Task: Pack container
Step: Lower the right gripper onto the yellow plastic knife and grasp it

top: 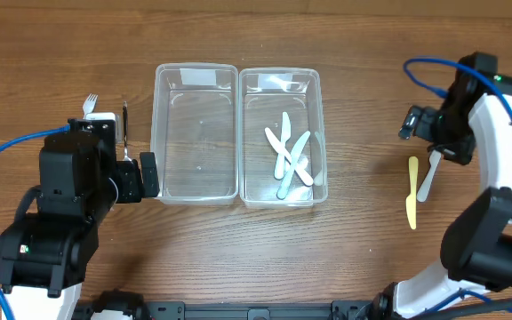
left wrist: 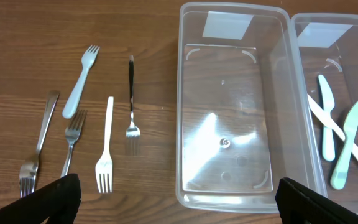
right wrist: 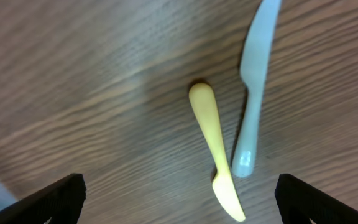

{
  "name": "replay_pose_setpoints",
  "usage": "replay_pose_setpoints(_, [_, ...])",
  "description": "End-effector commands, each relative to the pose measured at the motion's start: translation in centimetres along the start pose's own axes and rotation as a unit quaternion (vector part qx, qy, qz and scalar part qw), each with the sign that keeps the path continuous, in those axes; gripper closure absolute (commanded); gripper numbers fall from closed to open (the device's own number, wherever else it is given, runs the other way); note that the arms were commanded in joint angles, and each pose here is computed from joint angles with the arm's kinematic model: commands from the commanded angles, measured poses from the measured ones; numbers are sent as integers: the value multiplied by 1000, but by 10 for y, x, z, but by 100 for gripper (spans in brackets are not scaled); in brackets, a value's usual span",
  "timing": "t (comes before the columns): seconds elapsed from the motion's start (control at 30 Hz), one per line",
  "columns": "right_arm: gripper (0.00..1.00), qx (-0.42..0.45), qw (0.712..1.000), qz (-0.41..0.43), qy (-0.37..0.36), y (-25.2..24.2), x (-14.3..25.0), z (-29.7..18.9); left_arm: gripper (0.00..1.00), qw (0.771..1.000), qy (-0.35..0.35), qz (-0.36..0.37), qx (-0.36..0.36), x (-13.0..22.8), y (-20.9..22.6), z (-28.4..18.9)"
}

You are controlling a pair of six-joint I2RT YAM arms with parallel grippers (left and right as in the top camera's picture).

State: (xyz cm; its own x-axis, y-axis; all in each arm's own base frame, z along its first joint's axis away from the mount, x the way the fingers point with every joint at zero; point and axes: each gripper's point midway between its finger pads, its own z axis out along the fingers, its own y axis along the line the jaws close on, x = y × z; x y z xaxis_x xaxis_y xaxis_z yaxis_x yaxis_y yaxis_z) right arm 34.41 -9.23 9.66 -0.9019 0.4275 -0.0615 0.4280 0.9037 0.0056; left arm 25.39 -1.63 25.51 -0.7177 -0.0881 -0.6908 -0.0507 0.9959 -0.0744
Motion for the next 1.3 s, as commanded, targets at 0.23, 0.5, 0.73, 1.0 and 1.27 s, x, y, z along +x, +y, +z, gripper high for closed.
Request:
replay_pose_setpoints(0.23, [0, -3, 998, -60, 27, -2, 26, 59, 0, 1000, -13, 4, -3, -8, 1, -6])
replay_pose_setpoints(0.5, [0, -7, 996, -85, -3, 1, 12, 62, 0, 1000, -11, 4, -3, -7, 2, -6])
replay_pose_setpoints(0.73, [0, -5, 995, -99, -26, 2, 1, 62, 0, 1000, -12, 4, -3, -7, 2, -6])
replay_pose_setpoints(1.0, [0, -2, 994, -105, -12, 1, 1, 77, 0, 1000, -12, 4, -3, -7, 2, -6])
replay_pose_setpoints(1.27, [0, 0, 994, -108, 35, 0, 13, 110, 0, 1000, -12, 4, -3, -7, 2, -6])
